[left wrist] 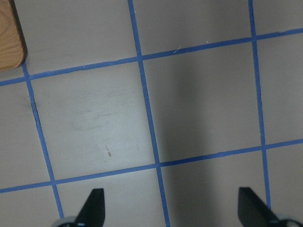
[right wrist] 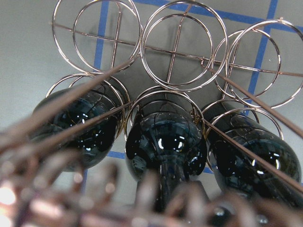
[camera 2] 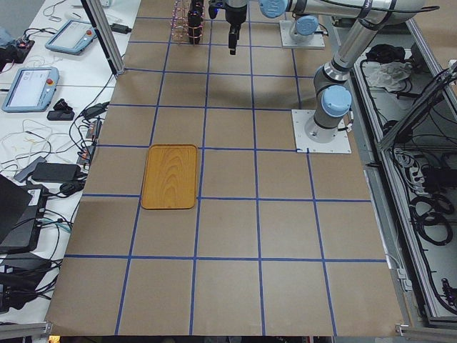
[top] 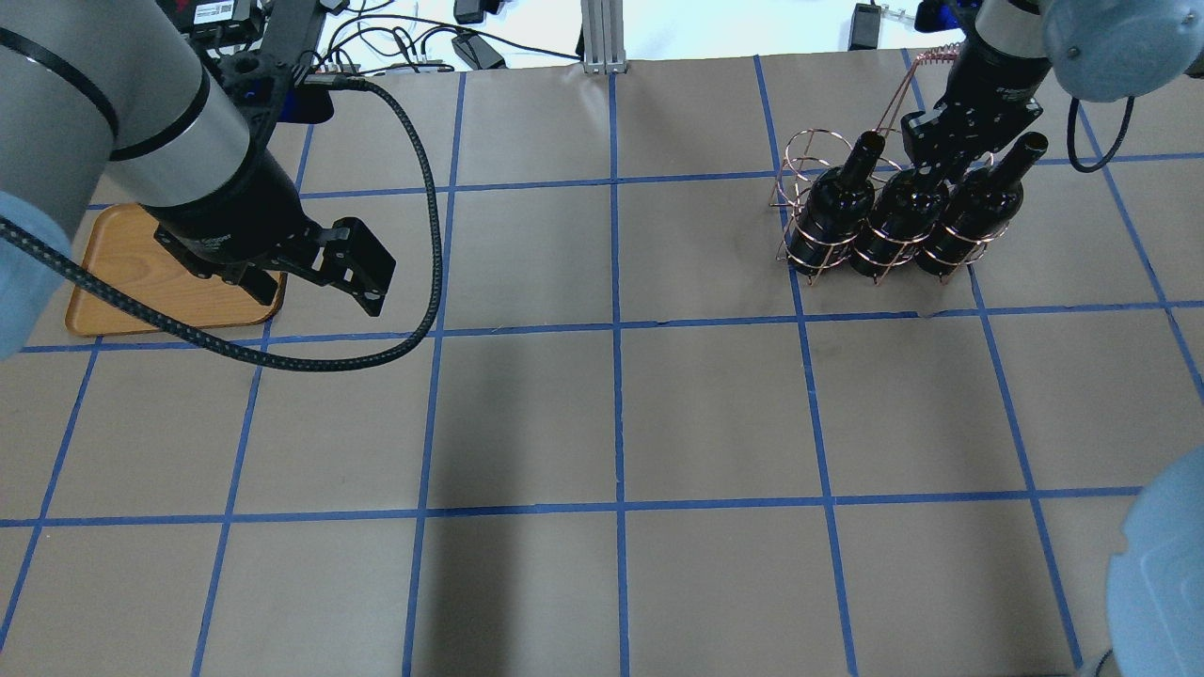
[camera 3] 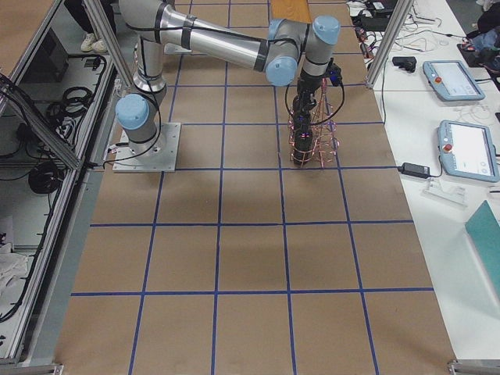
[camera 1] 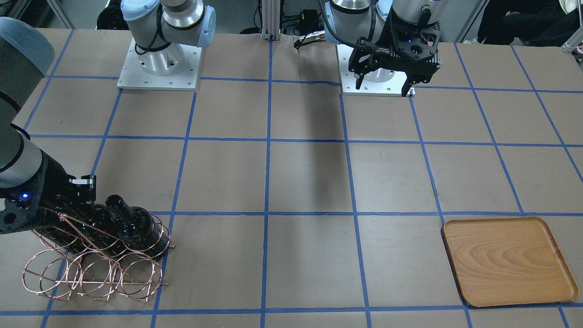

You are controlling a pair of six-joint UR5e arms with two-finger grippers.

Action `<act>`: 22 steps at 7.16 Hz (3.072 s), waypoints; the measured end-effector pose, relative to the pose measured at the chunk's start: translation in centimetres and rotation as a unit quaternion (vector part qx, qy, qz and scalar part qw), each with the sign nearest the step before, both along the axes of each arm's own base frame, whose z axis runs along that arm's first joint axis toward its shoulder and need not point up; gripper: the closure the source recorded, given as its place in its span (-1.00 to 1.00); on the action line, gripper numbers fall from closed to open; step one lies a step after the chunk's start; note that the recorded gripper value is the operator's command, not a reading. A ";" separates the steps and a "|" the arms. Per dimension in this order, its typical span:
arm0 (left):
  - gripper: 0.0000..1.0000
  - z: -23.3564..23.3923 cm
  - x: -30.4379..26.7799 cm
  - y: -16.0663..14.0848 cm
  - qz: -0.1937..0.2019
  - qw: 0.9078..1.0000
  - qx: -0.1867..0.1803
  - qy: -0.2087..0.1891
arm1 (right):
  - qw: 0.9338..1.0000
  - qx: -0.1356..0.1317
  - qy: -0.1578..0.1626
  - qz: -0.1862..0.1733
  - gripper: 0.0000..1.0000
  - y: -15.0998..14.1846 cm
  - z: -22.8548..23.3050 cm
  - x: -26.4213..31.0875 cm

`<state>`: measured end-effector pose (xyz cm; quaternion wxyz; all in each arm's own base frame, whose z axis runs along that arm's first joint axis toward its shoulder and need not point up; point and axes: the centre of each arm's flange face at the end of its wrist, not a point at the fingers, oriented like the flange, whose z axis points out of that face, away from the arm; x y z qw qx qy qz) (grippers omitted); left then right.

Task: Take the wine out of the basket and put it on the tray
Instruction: 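Lift the dark bottle out of the rack with the right gripper, then carry the bottle toward the table center and stand it upright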

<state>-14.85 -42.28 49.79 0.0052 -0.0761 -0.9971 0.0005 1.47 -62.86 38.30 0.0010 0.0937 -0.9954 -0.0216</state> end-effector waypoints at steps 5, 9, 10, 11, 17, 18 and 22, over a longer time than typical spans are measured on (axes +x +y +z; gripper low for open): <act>-1.00 0.0 0.0 0.0 0.000 1.000 0.000 0.000 | 1.000 -0.001 0.003 0.001 1.00 3.0 8.7 0.5; -1.00 0.0 0.0 0.0 -0.001 1.000 0.000 0.000 | 0.999 0.034 0.002 0.000 1.00 10.9 15.7 2.6; -1.00 0.0 0.0 0.0 -0.001 1.000 0.000 0.000 | 0.999 0.042 0.000 -0.009 1.00 11.6 15.8 4.3; -1.00 0.0 0.0 0.0 -0.001 1.000 0.000 0.000 | 0.998 0.051 -0.001 -0.028 1.00 12.1 15.5 7.5; -1.00 0.1 0.2 0.0 -0.002 1.000 -0.001 -0.001 | 0.991 0.030 -0.012 -0.128 1.00 12.8 6.9 32.6; -1.00 0.2 0.3 0.0 -0.001 1.000 -0.002 -0.001 | 0.990 0.027 -0.011 -0.139 1.00 13.3 5.1 35.3; -1.00 0.6 0.8 0.1 -0.005 1.000 -0.006 -0.013 | 0.985 0.060 -0.005 -0.161 1.00 16.8 0.7 39.3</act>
